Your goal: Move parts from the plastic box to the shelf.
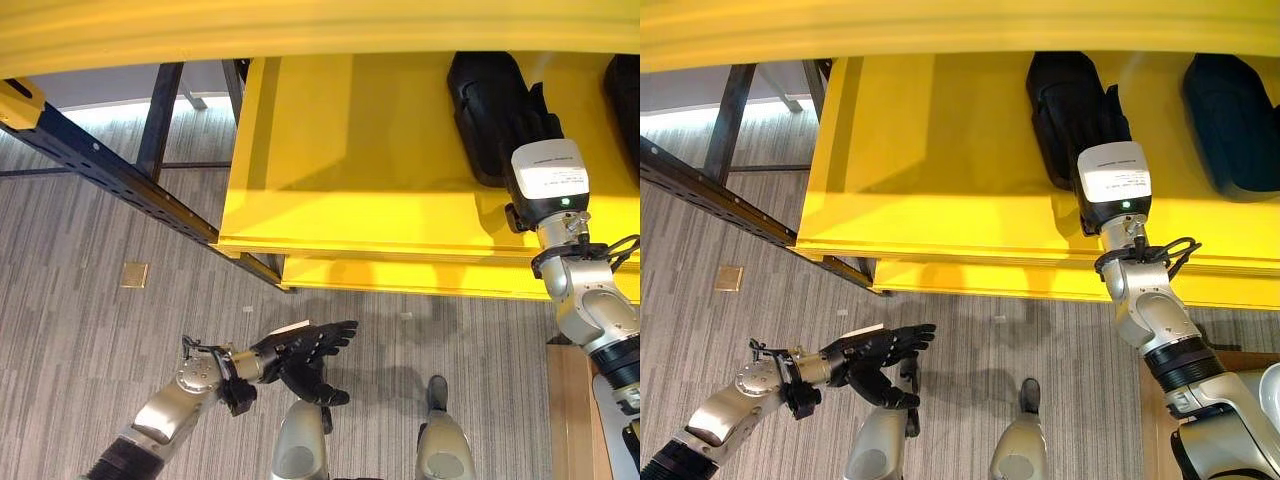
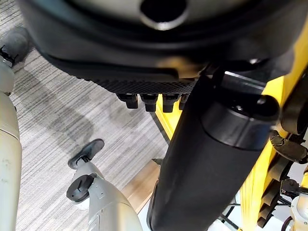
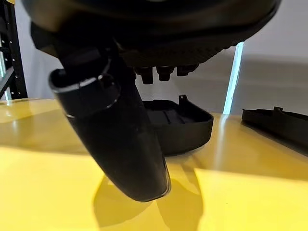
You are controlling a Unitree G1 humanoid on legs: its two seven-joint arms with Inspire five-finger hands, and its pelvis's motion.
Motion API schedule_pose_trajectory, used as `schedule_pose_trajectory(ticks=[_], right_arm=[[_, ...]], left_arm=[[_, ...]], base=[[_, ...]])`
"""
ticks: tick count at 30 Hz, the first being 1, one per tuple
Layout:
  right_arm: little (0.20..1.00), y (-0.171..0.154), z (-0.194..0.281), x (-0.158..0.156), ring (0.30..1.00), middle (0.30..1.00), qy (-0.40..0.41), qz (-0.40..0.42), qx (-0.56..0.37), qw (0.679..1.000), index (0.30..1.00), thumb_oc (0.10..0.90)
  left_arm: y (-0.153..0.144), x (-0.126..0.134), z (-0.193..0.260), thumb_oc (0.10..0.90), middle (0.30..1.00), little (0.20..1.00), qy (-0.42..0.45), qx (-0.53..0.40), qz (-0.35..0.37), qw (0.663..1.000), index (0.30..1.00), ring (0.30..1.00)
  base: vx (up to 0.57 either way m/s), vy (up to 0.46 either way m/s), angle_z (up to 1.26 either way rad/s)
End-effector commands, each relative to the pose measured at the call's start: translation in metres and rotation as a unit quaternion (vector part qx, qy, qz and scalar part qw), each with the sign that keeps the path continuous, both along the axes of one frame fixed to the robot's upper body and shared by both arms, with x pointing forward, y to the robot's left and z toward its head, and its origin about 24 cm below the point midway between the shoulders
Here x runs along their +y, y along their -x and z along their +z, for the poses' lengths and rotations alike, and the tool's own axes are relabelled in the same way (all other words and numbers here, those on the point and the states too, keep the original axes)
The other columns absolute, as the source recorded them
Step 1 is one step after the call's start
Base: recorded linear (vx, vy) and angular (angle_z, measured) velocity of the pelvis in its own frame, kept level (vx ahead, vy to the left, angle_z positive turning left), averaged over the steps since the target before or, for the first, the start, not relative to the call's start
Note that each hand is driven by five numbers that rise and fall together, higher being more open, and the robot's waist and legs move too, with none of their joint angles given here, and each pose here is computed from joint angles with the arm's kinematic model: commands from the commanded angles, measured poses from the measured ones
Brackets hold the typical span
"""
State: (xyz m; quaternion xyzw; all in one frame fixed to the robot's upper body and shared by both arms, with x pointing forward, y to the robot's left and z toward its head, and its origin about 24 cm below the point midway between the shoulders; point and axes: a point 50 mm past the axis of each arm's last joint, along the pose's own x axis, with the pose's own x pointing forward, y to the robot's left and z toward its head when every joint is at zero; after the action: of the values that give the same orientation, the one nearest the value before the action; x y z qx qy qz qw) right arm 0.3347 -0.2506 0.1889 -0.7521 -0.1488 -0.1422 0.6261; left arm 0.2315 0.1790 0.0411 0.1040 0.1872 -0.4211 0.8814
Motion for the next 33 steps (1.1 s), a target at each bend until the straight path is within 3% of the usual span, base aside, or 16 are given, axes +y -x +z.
schedule_pose_trajectory(ticks=[1, 6, 12, 22, 33], right_arm=[[1.000, 0.006, 0.044, 0.013, 1.000, 1.000, -0.014, 0.049, -0.105, 0.993, 1.000, 0.900], [1.000, 0.004, 0.040, 0.022, 1.000, 1.000, -0.050, 0.078, -0.073, 0.993, 1.000, 0.900], [1.000, 0.001, 0.026, 0.031, 1.000, 1.000, -0.160, 0.098, -0.002, 0.982, 1.000, 0.900], [1.000, -0.007, -0.011, 0.036, 1.000, 1.000, -0.330, 0.080, 0.143, 0.930, 1.000, 0.900], [1.000, -0.014, -0.018, 0.033, 1.000, 1.000, -0.321, 0.067, 0.168, 0.930, 1.000, 0.900]], left_arm=[[0.002, -0.014, 0.016, 0.900, 1.000, 1.000, 0.051, -0.035, -0.030, 0.998, 1.000, 1.000], [0.003, -0.014, 0.015, 0.900, 1.000, 1.000, 0.053, -0.033, -0.029, 0.998, 1.000, 1.000], [0.003, -0.016, 0.015, 0.900, 1.000, 1.000, 0.054, -0.032, -0.028, 0.998, 1.000, 1.000], [0.001, -0.017, 0.015, 0.900, 1.000, 1.000, 0.044, -0.038, -0.020, 0.998, 1.000, 1.000], [-0.001, -0.023, 0.015, 0.900, 1.000, 1.000, 0.040, -0.038, -0.039, 0.998, 1.000, 1.000]], base=[[0.00, 0.000, 0.00], [0.00, 0.000, 0.00], [0.00, 0.001, -0.01], [0.00, -0.004, -0.03], [0.00, -0.002, 0.00]])
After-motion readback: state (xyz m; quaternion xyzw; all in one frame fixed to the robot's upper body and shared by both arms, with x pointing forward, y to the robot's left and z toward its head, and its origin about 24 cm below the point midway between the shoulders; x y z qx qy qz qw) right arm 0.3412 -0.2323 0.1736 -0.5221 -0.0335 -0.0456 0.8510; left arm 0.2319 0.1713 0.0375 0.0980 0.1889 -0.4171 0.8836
